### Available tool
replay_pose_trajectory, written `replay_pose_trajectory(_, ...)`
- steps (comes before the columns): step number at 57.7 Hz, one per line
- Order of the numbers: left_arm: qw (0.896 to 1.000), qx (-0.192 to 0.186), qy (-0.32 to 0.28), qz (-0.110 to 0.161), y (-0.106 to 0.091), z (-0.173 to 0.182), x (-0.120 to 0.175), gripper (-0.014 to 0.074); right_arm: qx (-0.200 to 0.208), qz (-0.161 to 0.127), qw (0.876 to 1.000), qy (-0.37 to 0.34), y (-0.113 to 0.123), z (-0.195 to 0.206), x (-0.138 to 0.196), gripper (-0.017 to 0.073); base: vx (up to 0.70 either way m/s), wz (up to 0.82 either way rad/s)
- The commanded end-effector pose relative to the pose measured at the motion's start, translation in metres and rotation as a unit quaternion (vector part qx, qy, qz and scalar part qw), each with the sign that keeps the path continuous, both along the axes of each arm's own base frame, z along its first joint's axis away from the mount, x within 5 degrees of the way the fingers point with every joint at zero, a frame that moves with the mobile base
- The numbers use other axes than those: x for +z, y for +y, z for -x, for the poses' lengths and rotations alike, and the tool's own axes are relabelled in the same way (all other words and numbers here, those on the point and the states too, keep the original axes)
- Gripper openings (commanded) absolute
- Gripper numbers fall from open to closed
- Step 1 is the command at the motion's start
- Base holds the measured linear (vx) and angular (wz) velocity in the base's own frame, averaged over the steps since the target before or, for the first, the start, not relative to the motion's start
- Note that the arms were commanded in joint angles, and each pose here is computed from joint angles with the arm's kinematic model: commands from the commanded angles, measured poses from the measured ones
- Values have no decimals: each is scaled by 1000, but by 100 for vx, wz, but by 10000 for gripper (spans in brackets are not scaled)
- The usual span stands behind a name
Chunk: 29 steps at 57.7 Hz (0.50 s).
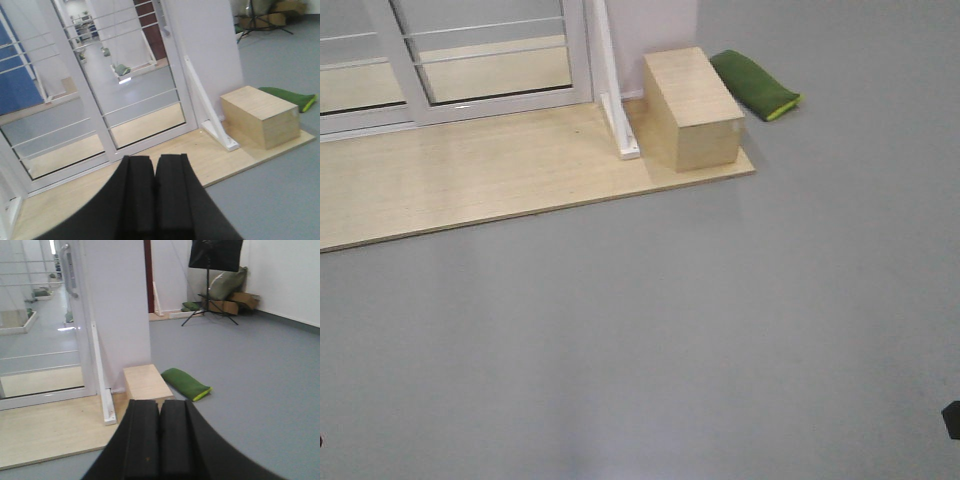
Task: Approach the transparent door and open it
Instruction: 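Turn and drive the base toward the glass sliding door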
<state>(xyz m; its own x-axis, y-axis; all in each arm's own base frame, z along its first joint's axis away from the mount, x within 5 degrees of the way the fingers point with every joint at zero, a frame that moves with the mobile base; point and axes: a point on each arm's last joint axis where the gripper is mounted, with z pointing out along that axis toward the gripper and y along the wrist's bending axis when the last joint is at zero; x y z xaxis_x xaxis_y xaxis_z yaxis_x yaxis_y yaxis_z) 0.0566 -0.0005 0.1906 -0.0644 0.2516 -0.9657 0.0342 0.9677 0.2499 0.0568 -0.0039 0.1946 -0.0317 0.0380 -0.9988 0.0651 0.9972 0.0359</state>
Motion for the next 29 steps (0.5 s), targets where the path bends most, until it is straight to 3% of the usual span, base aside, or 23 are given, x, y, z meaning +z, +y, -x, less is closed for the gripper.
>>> replay_pose_trajectory(1,1000,-5,-30,2,-1,-1,2,-6,1,10,999,-46,0,1,7,-9,52,58)
replay_pose_trajectory(29,1000,-5,-30,2,-1,-1,2,-6,1,10,999,-46,0,1,7,-9,52,45)
